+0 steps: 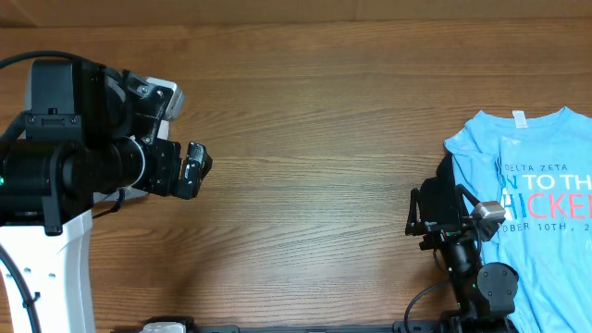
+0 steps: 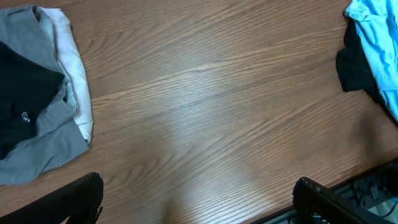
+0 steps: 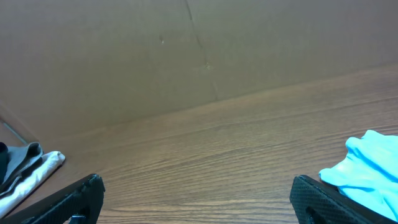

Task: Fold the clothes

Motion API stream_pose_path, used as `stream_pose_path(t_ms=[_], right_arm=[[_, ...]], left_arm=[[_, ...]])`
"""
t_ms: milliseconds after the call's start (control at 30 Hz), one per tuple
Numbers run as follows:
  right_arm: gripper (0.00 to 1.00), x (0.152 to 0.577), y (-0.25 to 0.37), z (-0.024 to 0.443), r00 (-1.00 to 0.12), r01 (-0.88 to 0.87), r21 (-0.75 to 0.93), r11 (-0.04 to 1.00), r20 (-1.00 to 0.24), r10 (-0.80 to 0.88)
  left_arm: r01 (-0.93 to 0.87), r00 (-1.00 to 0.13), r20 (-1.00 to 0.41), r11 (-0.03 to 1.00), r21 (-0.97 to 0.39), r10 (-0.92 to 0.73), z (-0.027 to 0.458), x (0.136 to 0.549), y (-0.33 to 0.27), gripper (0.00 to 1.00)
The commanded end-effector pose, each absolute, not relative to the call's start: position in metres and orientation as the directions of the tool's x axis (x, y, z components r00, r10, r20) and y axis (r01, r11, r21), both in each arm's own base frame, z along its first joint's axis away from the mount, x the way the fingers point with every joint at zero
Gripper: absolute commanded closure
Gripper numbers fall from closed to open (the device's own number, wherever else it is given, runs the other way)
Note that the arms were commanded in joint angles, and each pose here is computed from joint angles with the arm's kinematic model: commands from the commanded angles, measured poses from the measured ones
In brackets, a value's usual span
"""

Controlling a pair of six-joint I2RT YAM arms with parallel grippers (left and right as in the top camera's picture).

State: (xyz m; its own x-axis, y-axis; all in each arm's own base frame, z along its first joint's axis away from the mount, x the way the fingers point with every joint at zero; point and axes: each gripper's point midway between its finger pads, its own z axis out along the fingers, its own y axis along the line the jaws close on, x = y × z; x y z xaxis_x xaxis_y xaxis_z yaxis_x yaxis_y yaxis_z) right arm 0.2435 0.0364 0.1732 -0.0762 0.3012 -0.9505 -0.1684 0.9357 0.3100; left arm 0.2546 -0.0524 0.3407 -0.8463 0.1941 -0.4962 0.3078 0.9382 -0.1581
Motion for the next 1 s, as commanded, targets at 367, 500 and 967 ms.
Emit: stream_pose_path(t_ms=[367, 500, 967], right_arm=[[0.0, 0.244, 0.034, 0.172, -0.067, -0.159, 0.313, 0.936, -0.95, 0.306], [0.0, 0.244, 0.034, 0.172, -0.068, -0.159, 0.313, 0.936, -0.95, 0.306], [0.0, 0.244, 0.034, 0.172, -0.068, -0.159, 0.313, 0.936, -0.95, 0.306]], left_arm=[[0.495, -0.348, -0.908, 0.868, 0.032, 0.232, 0.4, 0.288, -0.087, 0.0], [0.518, -0.21, -0.953, 0.852, 0.079, 0.216, 0.381, 0.283, -0.092, 0.0], [0.513, -0.099, -0.976, 0.85, 0.118, 0.195, 0.241, 0.242, -0.091, 0.0]])
